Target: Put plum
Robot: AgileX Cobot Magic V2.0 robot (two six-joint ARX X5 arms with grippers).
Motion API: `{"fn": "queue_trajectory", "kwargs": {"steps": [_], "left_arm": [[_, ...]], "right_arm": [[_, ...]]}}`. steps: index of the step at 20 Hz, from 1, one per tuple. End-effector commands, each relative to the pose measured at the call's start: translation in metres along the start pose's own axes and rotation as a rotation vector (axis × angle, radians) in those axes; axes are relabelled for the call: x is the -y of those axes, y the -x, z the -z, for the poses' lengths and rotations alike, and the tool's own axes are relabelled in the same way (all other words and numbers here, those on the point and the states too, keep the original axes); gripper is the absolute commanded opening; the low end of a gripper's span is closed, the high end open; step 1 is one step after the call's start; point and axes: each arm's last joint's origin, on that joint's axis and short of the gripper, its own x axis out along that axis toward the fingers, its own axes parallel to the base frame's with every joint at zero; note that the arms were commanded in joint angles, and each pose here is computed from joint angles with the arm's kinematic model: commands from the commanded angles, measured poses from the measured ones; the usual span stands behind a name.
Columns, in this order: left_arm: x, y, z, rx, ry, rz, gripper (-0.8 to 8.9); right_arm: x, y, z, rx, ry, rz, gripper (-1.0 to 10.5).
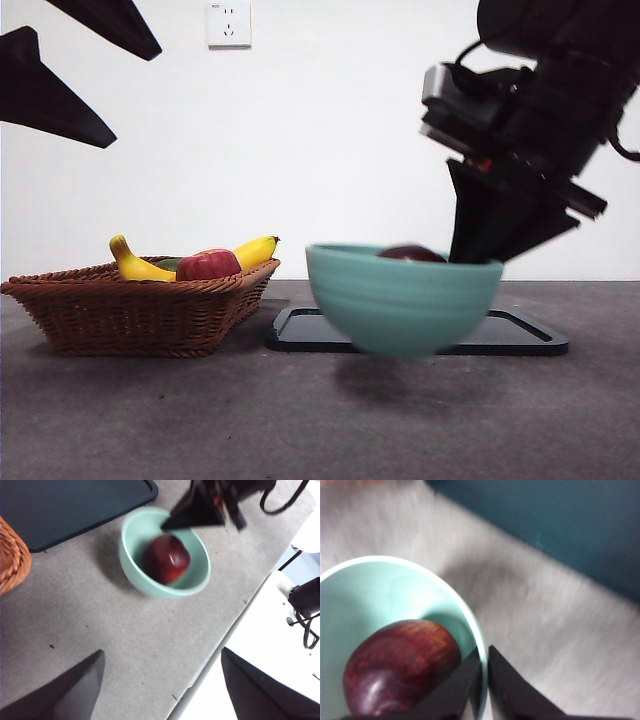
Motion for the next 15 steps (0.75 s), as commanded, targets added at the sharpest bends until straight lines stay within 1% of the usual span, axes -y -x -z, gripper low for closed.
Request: {"fn": "queue_trajectory", "kwargs": {"steps": [1, 4, 8, 11, 15], "left_arm": [[0.001, 0.0, -0.003, 0.01, -0.017, 0.009, 3.74], [0.001, 0.0, -0.003, 0.009, -0.017, 0.009, 3.74], [0.001, 0.0, -0.003, 0.009, -0.017, 0.01, 3.74], [0.001, 0.0, -0.003, 0.006, -0.015, 0.009, 3.74], [0.001, 0.0, -0.003, 0.006, -0.015, 0.009, 3.74]], "right_arm": [[0.0, 0.01, -0.016, 0.06, -0.015, 0.038, 0.1], [0.006, 0.023, -0.035, 0.115, -0.03, 0.059, 0.1], [0.021, 0.031, -0.062, 0.162, -0.058, 0.089, 0.1], [0.034, 0.024, -0.081, 0.168, -0.079, 0.108, 0.1], [0.052, 0.0, -0.1, 0.138, -0.101, 0.124, 0.1]]}}
